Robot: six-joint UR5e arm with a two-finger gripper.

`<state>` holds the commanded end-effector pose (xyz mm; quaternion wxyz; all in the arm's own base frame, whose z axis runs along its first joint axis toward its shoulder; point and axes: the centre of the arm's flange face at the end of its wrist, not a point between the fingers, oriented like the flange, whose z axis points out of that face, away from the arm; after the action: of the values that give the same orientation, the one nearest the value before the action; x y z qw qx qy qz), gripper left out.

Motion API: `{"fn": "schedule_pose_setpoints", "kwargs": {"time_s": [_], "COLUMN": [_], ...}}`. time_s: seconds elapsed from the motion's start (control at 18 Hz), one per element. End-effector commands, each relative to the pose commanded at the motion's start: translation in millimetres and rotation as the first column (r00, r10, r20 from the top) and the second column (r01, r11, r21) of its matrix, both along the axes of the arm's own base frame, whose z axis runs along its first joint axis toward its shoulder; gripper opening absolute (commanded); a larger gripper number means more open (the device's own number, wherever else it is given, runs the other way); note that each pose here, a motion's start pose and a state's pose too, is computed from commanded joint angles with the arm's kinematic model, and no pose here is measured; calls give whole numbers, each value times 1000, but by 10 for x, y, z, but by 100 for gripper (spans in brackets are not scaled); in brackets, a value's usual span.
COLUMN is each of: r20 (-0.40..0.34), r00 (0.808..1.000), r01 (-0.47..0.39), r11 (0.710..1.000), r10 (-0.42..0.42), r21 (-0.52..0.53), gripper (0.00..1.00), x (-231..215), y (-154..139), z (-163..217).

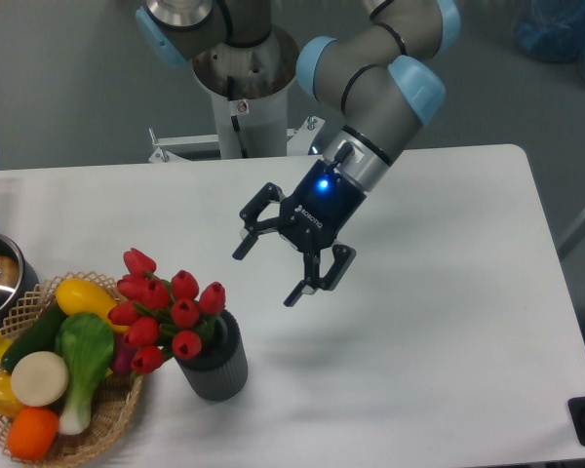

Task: Pick up the flowers from the vase
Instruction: 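Move the open gripper down toward the red tulips in the black vase, then lower the gripper around the tulip stems just above the vase rim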

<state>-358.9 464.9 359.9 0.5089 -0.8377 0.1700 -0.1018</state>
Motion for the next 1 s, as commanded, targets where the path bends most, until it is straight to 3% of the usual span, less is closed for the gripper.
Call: {"fn": "schedule_pose_setpoints", "kwargs": {"time_s": [0.5, 1.0], "r20": [37, -6], "r00": [999, 993], "r01": [38, 117], "r11": [999, 993], "r10": [-38, -117], "r21": [5, 28], "gripper": [100, 100], "x": [19, 126], "y": [170, 402], "z": [-234, -378]}}
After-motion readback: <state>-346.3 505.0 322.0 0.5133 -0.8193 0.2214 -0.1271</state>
